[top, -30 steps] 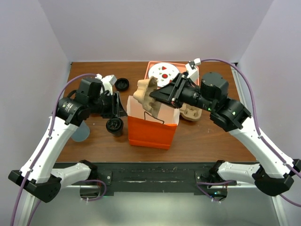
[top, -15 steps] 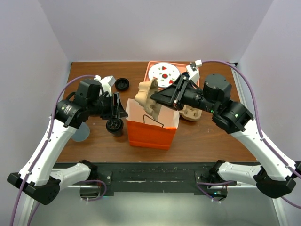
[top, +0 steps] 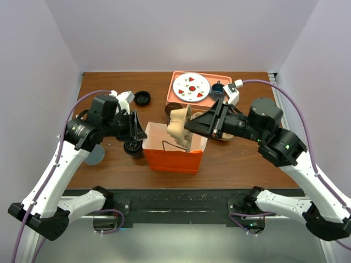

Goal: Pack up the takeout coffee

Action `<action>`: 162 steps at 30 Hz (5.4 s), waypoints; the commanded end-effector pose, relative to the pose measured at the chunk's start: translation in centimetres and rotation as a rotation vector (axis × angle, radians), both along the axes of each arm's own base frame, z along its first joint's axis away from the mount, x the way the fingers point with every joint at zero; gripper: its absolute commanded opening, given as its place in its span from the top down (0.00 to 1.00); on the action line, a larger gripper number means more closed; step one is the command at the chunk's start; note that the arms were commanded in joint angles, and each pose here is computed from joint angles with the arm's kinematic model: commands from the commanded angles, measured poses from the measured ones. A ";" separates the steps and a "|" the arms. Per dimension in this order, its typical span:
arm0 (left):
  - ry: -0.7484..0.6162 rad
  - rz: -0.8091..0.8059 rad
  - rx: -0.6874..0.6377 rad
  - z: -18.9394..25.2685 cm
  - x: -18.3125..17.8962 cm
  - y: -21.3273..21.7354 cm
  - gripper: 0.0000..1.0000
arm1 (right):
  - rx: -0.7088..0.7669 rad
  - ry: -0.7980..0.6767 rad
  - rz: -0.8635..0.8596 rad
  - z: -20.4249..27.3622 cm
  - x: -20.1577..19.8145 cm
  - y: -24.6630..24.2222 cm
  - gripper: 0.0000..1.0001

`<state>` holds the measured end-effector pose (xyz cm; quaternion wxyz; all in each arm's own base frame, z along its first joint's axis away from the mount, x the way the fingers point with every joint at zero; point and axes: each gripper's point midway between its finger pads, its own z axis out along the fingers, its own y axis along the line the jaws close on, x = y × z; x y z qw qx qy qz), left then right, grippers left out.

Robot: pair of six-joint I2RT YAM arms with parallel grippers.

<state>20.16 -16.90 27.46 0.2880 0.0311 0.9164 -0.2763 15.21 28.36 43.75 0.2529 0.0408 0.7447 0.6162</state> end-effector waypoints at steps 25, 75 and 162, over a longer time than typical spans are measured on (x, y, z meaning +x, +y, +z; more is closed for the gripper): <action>-0.012 0.010 -0.055 -0.5 -0.5 -0.3 0.61 | -0.141 -0.058 -0.061 -3.1 2.8 0.7 0.61; 0.032 -0.005 -0.354 3.1 -3.3 -3.0 0.65 | -0.571 0.120 -0.225 -10.0 5.8 -2.3 0.63; -0.062 -0.131 -0.199 0.1 -1.0 -3.1 0.71 | -1.179 0.059 -0.293 -16.4 3.8 -2.4 0.71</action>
